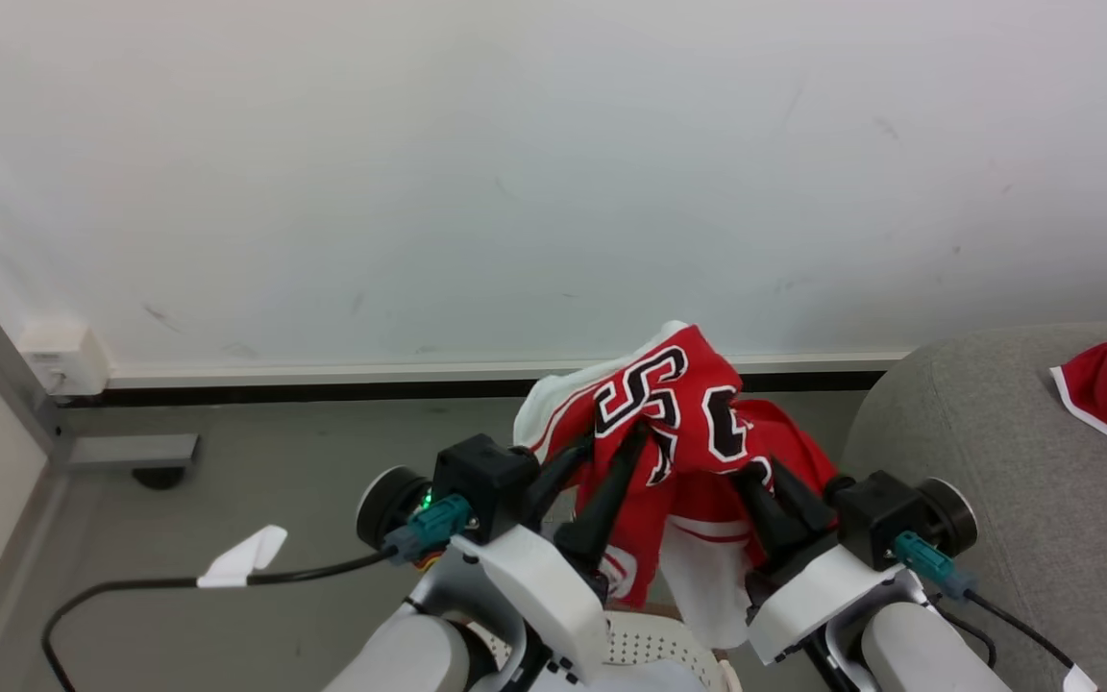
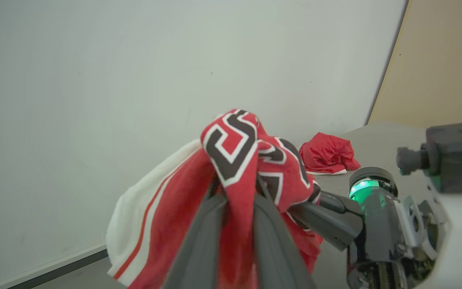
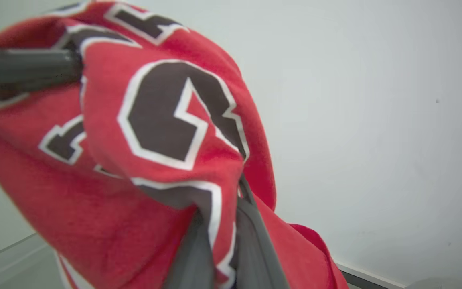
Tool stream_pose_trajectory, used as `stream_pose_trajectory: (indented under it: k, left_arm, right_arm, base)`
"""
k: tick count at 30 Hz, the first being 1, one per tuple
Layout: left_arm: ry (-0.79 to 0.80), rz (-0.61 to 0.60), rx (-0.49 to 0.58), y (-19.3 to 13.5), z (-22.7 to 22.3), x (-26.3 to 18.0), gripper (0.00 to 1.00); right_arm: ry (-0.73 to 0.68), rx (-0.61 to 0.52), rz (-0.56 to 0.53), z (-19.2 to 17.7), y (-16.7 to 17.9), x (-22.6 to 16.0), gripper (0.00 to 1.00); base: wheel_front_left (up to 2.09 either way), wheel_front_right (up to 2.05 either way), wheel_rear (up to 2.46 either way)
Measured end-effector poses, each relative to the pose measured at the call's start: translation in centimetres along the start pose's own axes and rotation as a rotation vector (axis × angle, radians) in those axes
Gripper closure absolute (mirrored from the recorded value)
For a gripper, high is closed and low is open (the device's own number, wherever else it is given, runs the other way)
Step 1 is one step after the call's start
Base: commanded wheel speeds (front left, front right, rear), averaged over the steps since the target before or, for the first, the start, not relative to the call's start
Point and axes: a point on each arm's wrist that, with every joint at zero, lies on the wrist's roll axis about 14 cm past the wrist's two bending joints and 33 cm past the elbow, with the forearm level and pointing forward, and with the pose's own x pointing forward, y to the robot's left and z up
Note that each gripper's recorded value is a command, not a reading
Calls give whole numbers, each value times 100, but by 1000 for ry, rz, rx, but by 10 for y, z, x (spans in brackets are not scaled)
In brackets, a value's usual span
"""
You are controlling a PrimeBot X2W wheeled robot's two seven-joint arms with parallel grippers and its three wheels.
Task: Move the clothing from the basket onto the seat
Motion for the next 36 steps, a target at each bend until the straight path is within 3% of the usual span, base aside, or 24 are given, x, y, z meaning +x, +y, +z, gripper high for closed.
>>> stream_pose_trajectory:
  k: [15,29,36]
  left_arm:
    - [70,-89,-63,-28,-33,6,0]
    - [89,-334,-133,-105,-48,27,0]
    - [95,-455,-166,-141,-52,32,0]
  right_arm:
    - [-106,-72,-226,37,-77,-31,100]
    - [-81,-184,-465,49,-150,-118,100]
    - [-57,-205,-574,52,-170,-160,100]
  base:
    - [0,0,0]
    - [0,0,0]
    - [0,0,0]
